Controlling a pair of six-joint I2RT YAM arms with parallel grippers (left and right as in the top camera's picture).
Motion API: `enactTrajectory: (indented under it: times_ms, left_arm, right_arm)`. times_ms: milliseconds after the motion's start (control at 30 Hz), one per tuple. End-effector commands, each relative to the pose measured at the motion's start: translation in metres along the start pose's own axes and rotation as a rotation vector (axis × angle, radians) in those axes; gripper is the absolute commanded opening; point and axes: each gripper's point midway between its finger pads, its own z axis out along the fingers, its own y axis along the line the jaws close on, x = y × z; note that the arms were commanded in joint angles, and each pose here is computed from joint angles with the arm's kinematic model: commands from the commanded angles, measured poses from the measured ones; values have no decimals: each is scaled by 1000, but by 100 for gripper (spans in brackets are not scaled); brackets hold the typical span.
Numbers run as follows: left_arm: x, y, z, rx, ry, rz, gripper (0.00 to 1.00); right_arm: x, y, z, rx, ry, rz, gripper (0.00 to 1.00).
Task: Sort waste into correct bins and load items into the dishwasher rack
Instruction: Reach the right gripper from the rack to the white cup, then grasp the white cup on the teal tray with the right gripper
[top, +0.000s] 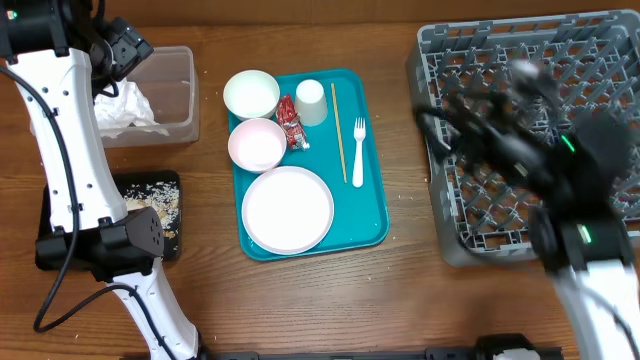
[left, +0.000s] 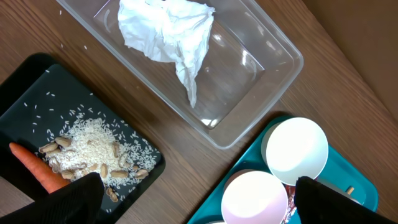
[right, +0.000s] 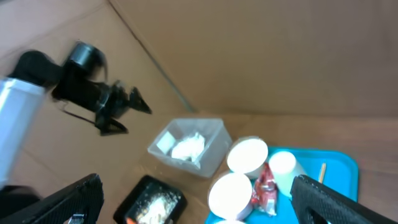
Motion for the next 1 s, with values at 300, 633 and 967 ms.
enactTrajectory:
  times_ms: [300,633,967]
  left_arm:
    - [2,-1,5,-4,13,23,100]
    - [2,-1,5,-4,13,23,100]
    - [2,-1,5,-4,13,23,100]
  right_arm:
    - [57,-91,181,501,190,-147,100]
    - [141,-135,246,421,297,-83,99]
    - [171,-141,279,371,277,-164,100]
